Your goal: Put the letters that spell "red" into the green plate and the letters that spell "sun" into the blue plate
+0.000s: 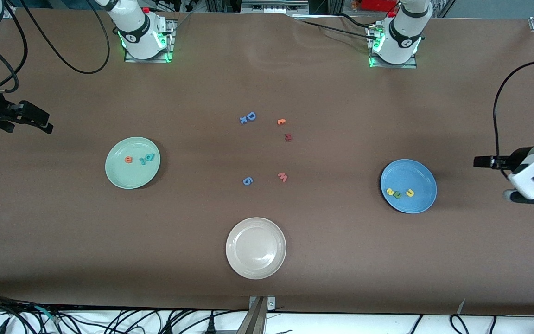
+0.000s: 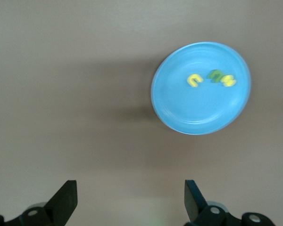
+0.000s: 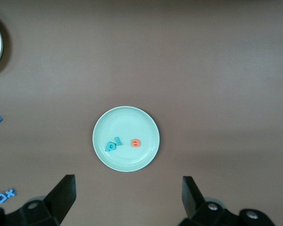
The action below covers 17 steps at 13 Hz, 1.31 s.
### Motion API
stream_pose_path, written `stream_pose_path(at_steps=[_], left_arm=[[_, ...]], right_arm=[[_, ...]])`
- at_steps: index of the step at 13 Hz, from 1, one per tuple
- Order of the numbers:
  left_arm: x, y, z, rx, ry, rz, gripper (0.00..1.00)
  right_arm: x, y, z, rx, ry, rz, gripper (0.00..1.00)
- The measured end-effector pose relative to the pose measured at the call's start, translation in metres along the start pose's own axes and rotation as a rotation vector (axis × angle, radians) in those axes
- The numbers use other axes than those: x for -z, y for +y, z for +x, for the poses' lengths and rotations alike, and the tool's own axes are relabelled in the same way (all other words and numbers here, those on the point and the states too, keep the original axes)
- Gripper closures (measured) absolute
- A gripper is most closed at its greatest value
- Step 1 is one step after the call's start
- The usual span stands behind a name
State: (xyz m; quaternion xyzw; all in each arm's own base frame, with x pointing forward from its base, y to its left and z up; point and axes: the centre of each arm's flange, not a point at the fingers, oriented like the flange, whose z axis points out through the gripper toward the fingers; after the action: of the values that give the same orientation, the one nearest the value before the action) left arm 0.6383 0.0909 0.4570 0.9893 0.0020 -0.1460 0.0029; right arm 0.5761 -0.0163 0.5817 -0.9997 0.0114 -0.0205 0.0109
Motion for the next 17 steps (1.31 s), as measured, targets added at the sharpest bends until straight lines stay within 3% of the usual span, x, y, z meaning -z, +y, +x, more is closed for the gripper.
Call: stream_pose_path(at_steps=[4,8,17], left_arm=[[0.076,0.048,-0.054,-0.010,0.109,0.015,0.00],[0.114,0.081,-0.087,-0.027,0.180,0.032,0.00],[0.109,0.091,-0.094,-0.027,0.157,0.032,0.00]], right_arm=[[0.000,0.000,0.000,0.000,-0.001,0.000,0.00],[0.000,0.000,0.000,0.000,-0.001,0.000,0.00],[-0.003,0.000,0.001,0.001,-0.006,0.000,0.00]])
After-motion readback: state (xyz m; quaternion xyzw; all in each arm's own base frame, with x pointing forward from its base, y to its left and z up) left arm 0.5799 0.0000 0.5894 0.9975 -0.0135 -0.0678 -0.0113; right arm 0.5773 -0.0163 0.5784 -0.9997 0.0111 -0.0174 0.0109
